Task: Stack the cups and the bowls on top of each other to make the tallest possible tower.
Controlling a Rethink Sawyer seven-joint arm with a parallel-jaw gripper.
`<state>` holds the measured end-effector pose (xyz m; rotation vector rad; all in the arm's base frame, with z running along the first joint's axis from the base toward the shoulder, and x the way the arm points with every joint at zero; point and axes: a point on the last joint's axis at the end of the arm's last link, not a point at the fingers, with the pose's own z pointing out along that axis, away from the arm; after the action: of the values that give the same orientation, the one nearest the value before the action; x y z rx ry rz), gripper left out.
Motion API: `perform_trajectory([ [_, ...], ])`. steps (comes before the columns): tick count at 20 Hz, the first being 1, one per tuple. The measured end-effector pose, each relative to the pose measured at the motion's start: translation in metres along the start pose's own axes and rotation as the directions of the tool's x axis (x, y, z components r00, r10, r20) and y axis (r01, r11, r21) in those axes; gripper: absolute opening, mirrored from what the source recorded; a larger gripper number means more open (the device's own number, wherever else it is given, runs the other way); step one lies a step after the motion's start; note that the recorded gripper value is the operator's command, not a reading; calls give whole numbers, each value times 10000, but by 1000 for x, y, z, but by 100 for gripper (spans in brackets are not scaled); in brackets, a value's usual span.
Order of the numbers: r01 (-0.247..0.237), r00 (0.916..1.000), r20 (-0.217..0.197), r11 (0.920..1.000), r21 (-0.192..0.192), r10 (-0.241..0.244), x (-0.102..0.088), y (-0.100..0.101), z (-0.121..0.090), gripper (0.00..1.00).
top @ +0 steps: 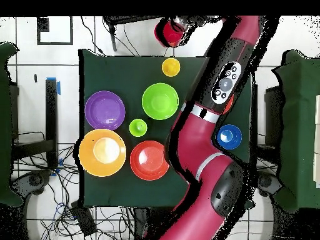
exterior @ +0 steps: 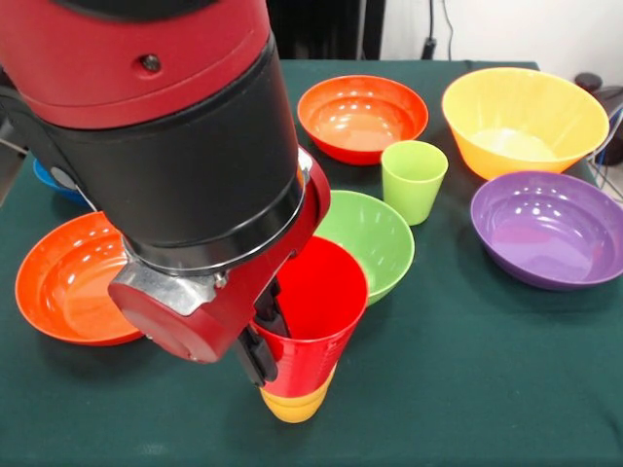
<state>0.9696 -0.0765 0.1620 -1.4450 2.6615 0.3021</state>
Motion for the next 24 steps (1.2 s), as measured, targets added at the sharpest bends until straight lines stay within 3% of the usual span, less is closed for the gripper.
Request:
perform_trajectory([
  [24,-119,9999,45,9999,-47,120,13,-5,-1,0],
])
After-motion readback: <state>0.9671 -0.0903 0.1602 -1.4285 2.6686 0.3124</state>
